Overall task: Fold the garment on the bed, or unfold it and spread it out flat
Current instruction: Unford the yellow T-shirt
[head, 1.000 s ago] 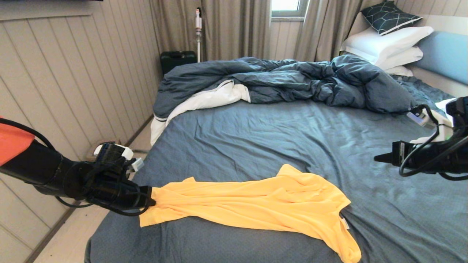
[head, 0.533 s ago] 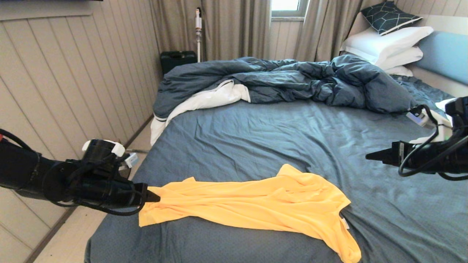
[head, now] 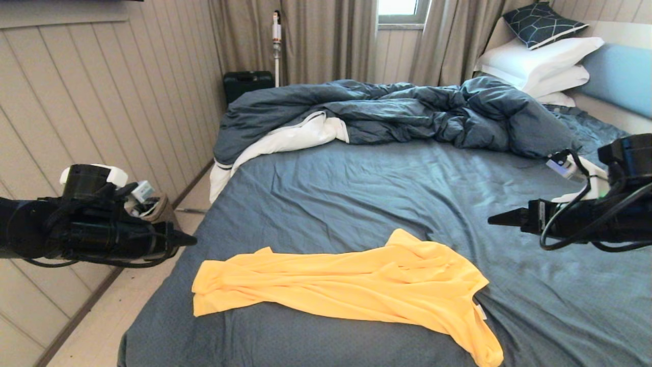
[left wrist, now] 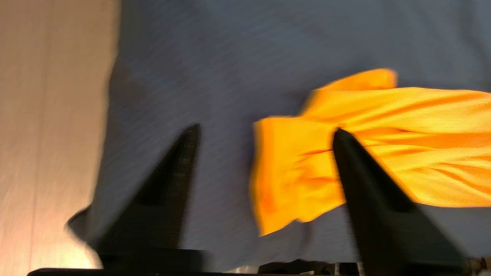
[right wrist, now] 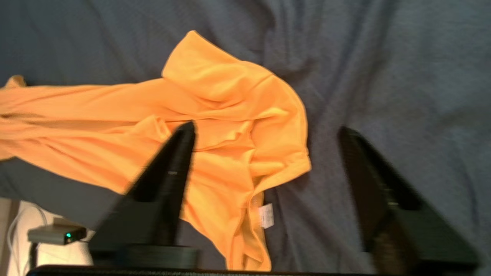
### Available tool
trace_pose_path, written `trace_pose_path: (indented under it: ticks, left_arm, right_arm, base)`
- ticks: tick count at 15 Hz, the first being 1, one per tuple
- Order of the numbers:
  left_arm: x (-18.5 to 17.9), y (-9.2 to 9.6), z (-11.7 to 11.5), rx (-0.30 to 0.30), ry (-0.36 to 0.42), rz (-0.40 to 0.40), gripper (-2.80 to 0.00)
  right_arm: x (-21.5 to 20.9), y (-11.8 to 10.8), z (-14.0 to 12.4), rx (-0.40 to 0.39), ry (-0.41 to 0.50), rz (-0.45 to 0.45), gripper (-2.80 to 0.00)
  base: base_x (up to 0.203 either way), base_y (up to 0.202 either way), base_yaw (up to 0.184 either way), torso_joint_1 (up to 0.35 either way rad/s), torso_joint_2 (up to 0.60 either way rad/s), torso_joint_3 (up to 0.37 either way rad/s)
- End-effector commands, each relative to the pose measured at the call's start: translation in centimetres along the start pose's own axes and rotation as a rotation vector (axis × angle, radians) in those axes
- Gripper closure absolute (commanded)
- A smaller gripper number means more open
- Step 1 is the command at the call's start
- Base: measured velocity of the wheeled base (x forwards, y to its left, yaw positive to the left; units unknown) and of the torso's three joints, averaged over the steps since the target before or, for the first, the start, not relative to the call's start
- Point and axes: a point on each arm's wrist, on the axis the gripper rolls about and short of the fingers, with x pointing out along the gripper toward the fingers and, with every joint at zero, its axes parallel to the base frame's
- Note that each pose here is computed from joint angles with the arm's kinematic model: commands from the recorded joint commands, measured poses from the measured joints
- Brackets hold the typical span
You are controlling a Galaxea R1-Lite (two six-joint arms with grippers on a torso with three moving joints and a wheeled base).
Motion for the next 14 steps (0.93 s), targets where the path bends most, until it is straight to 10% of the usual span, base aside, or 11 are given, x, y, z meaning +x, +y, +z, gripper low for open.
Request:
trace_pose_path:
  ticks: [1, 8, 14]
  left_arm:
    - [1.0, -2.2, 0.6, 0.049, 0.005, -0.052, 0.00]
    - [5.1, -10.6, -2.0, 0.236, 0.119, -0.156, 0.00]
    - [2.8, -10.4, -2.9, 0.623, 0.068, -0.077, 0.00]
  right_arm:
    - [0.6, 0.7, 0.0, -0.015, 0.015, 0.027, 0.00]
    - [2.9, 3.7, 0.0, -0.038, 0.064, 0.112, 0.00]
    - [2.7, 3.3, -1.1, -0.026, 0.089, 0.110, 0.00]
  base:
    - [0.000, 0.000, 0.000, 0.000, 0.00, 0.000]
    - [0.000, 0.000, 0.000, 0.000, 0.00, 0.000]
    - [0.000, 0.000, 0.000, 0.000, 0.00, 0.000]
